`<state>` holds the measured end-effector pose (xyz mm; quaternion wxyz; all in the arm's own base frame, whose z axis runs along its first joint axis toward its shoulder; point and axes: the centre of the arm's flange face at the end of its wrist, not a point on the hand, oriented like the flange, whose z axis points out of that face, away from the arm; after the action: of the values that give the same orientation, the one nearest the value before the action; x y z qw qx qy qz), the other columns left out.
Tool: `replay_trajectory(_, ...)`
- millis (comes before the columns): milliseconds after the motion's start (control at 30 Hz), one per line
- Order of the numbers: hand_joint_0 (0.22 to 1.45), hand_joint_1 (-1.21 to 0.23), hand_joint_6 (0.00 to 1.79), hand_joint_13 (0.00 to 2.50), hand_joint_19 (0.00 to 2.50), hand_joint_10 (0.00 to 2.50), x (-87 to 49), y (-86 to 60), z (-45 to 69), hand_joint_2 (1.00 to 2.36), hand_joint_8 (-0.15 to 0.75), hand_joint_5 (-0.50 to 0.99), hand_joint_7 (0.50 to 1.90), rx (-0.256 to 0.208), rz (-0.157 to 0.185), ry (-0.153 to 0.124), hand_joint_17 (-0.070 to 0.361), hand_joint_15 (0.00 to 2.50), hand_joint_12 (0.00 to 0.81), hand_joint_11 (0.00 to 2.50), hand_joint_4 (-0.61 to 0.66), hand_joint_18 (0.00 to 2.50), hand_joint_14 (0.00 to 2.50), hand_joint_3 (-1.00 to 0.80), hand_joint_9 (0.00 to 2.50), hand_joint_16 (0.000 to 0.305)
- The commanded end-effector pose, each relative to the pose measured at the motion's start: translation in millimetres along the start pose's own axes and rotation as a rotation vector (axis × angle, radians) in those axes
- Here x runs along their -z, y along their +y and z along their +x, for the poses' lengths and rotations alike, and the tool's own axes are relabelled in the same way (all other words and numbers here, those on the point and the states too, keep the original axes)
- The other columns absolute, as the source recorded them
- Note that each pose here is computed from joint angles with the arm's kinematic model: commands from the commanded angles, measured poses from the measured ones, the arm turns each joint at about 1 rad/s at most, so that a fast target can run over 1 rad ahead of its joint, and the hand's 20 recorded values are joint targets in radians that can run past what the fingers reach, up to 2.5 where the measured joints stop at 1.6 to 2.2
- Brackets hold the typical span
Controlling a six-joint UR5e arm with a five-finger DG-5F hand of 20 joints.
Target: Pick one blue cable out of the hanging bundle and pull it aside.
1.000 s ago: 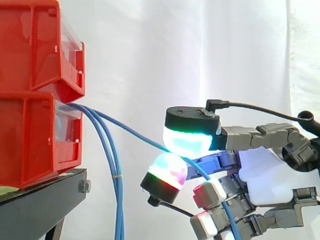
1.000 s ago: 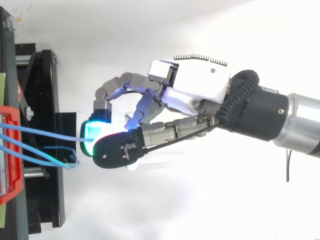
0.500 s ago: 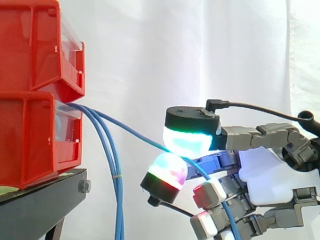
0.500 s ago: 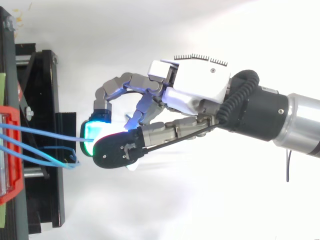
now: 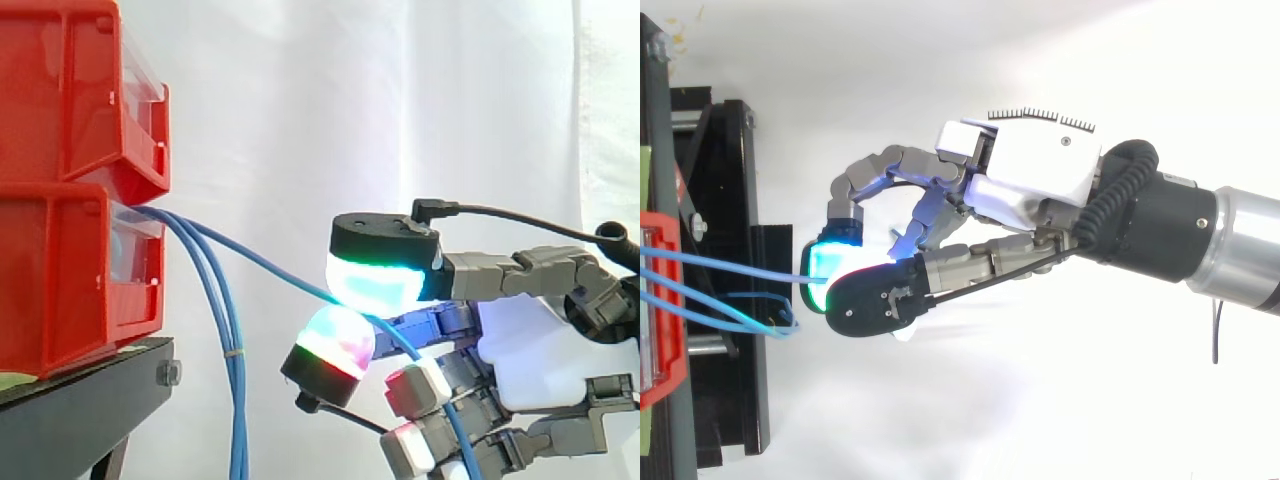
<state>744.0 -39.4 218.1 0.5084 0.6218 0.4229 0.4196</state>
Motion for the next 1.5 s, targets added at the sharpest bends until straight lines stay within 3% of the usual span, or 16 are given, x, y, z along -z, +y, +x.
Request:
replay_trajectory(0,0.66,-0.78,0.96,1.04,0.80,0.02,0.0,0.0,0.0,1.02,0.353,-0.13,1.24,0.000,0.000,0.000,0.122,0.71,0.418,0.80,-0.13,0.98,0.02,0.10,1.23,0.054)
replay_trajectory(1467,0.66,-0.78,0.96,1.04,0.81,0.02,0.0,0.0,0.0,1.02,0.350,-0.13,1.24,0.000,0.000,0.000,0.121,0.71,0.414,0.80,-0.13,0.97,0.02,0.10,1.23,0.054)
